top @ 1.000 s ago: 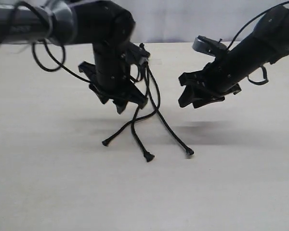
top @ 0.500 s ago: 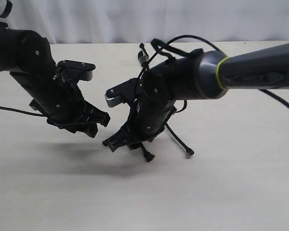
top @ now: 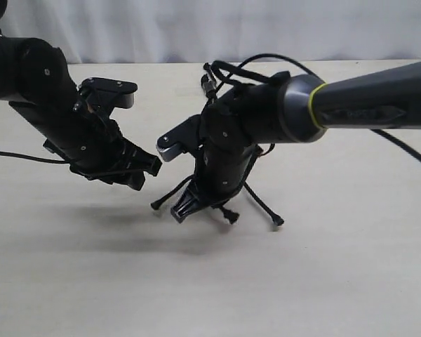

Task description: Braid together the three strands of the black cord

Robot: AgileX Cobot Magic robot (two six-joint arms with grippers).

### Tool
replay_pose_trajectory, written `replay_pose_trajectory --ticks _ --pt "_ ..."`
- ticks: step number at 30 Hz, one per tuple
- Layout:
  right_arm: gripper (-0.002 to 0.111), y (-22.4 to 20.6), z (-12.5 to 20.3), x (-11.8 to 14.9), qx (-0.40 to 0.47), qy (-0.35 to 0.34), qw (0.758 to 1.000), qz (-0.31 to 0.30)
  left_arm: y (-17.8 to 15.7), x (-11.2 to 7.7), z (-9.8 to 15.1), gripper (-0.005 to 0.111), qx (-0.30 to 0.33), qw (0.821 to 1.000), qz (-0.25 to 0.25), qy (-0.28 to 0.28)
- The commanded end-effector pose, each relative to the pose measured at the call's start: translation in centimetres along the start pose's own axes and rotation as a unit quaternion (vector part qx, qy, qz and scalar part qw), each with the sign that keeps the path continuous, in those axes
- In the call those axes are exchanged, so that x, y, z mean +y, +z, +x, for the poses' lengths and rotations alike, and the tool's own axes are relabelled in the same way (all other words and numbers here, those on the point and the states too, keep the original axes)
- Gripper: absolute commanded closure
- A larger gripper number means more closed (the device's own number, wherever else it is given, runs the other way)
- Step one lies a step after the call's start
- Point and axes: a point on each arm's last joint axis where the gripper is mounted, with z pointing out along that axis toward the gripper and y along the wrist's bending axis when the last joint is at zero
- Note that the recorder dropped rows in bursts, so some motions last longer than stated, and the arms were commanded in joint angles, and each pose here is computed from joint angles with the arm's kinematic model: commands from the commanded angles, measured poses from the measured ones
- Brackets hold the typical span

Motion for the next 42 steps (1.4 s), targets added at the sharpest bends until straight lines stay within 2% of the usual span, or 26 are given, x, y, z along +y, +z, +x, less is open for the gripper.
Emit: replay_pose_trajectory --ticks 1,4,10,17,22,25,31,39,42 --pt "0.104 -3.7 -0.8 -2.0 -0.032 -0.072 0.993 0.084 -0.2 0.0 -0.2 0.060 -0.014 1.000 0.002 -0.003" --pt "0.104 -4.1 -1.1 -3.0 -0.047 -0.113 0.984 0.126 -0.2 0.0 0.0 0.060 -0.009 1.000 0.002 -0.003" --pt "0.104 -1.2 0.2 -5.8 -0.034 -0.091 0.988 0.121 -0.2 0.0 0.1 0.060 -0.004 1.000 0.001 -0.002" --pt "0.104 0.7 1.6 -9.6 -0.064 0.000 0.993 0.097 -0.2 0.0 0.2 0.060 0.002 1.000 0.002 -0.002" --pt "0.104 1.9 2.9 -11.3 -0.041 0.070 0.994 0.074 -0.2 0.0 0.2 0.060 0.002 1.000 0.002 -0.002" --pt "0.104 2.5 3.5 -10.8 -0.009 0.110 0.993 0.045 -0.2 0.0 0.2 0.060 0.003 1.000 0.002 -0.002" --pt "0.104 3.7 4.6 -9.0 0.061 0.085 0.994 -0.036 0.1 0.0 0.0 0.060 -0.005 1.000 0.002 -0.004" --pt "0.104 3.4 4.5 -6.7 0.059 0.093 0.980 -0.163 1.6 0.0 -0.1 0.060 0.000 1.000 0.012 -0.028" --pt "0.104 3.3 4.3 -6.4 0.051 0.108 0.976 -0.182 3.2 0.3 -0.2 0.063 0.004 0.999 0.012 -0.041"
